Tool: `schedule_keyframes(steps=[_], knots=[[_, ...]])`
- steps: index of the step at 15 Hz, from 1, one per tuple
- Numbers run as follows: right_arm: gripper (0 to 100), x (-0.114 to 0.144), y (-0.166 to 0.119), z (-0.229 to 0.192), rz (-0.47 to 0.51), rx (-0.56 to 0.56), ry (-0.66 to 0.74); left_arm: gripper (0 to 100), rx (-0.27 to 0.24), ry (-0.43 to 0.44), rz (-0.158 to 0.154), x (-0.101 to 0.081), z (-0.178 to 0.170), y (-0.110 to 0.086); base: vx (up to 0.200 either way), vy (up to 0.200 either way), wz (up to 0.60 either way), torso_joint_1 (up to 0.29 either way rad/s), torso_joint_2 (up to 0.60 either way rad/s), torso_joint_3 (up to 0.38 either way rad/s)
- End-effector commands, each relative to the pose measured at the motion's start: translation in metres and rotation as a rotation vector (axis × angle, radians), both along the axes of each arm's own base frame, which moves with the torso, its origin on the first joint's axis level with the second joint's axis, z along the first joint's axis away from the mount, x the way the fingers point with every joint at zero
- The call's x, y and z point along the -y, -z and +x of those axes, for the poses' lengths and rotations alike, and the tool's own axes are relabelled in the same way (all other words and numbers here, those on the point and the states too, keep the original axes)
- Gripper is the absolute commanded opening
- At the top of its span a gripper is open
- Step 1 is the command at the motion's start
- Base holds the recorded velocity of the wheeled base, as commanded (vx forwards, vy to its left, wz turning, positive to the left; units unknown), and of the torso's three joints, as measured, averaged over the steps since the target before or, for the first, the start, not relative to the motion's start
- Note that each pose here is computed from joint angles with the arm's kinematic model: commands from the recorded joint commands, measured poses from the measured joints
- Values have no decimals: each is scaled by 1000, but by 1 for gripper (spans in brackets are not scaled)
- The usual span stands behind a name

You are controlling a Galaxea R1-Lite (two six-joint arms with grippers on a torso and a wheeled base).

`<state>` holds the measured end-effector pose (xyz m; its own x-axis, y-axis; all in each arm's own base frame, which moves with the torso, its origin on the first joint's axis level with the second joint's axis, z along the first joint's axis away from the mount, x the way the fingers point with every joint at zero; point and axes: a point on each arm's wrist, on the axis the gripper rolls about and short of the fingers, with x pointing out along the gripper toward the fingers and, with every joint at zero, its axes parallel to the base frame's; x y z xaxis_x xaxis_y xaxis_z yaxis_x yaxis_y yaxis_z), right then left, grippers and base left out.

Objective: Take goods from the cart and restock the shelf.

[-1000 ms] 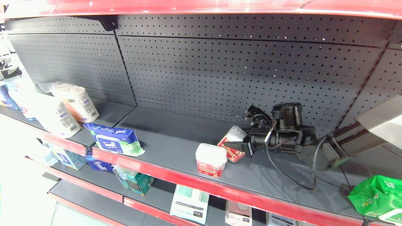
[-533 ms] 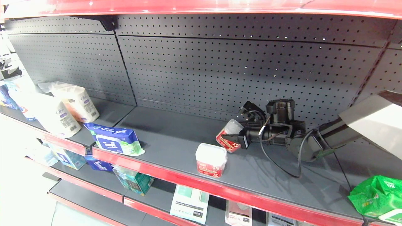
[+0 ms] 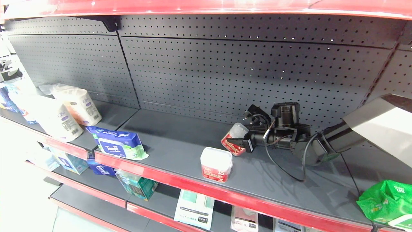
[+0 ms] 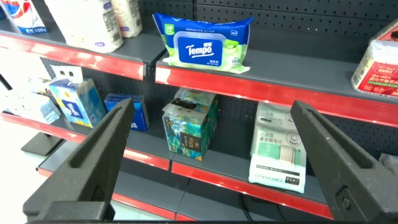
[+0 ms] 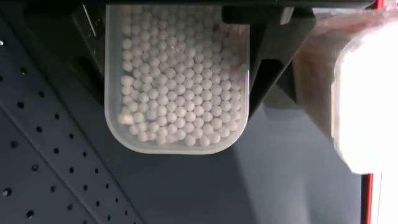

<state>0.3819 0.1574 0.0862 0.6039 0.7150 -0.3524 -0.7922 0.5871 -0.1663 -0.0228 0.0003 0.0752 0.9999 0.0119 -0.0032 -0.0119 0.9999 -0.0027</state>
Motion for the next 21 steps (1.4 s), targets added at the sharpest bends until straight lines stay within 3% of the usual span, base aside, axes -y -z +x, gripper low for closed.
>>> schedule_keyframes(steps=[1, 7, 8, 21], knots=[[0, 1, 3, -2, -15, 1, -6, 100, -1, 0, 0, 0, 0, 0, 0, 0, 0, 0, 0, 0], [0, 0, 6, -3, -28, 3, -15, 100, -1, 0, 0, 0, 0, 0, 0, 0, 0, 0, 0, 0], [100, 0, 5, -3, -27, 5, -15, 100, -1, 0, 0, 0, 0, 0, 0, 0, 0, 0, 0, 0], [100, 12, 6, -7, -30, -15, 18, 100, -1, 0, 0, 0, 0, 0, 0, 0, 0, 0, 0, 0]])
